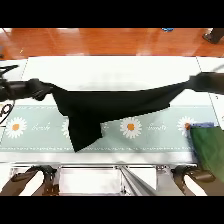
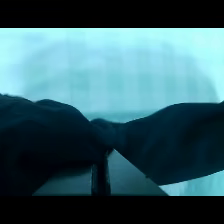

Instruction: Fold the shirts.

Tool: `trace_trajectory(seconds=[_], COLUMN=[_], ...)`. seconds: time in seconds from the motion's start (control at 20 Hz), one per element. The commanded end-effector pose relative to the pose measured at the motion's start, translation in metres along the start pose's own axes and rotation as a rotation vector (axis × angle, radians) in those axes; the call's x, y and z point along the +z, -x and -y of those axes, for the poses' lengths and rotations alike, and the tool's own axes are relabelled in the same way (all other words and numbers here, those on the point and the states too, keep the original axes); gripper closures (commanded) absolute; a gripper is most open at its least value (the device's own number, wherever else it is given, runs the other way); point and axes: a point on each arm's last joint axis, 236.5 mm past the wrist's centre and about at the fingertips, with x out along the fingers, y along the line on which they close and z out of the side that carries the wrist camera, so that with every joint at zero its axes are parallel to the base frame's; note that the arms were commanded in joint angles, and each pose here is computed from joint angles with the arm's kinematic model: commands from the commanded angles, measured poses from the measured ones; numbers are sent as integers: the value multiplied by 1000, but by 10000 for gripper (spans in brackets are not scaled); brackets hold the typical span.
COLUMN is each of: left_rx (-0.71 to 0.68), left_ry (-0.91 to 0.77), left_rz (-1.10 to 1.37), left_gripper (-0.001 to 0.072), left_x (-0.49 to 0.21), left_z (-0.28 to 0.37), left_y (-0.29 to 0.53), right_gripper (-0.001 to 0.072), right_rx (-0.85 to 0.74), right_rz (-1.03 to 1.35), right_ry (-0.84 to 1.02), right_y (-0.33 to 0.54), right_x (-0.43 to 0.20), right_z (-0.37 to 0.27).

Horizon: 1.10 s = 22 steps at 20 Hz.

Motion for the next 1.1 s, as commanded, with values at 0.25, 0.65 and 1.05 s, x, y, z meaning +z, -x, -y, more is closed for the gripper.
trace_trajectory(seconds=[0.25,0.65,1.05], left_rx=[-13,-128,45], left_ry=[206,279,367], left_rz=[34,-11,-135], left_gripper=[688,204,200], left_x=[92,108,62], left_z=[-82,-73,-155], left_y=[-143,-170,-13], right_gripper=[686,298,304], right_rx=[210,360,241], right_rz=[-95,-99,-245], right_ry=[-294,-464,-501], right_y=[-213,-283,-143], right_x=[66,81,42], right_z=[18,14,144])
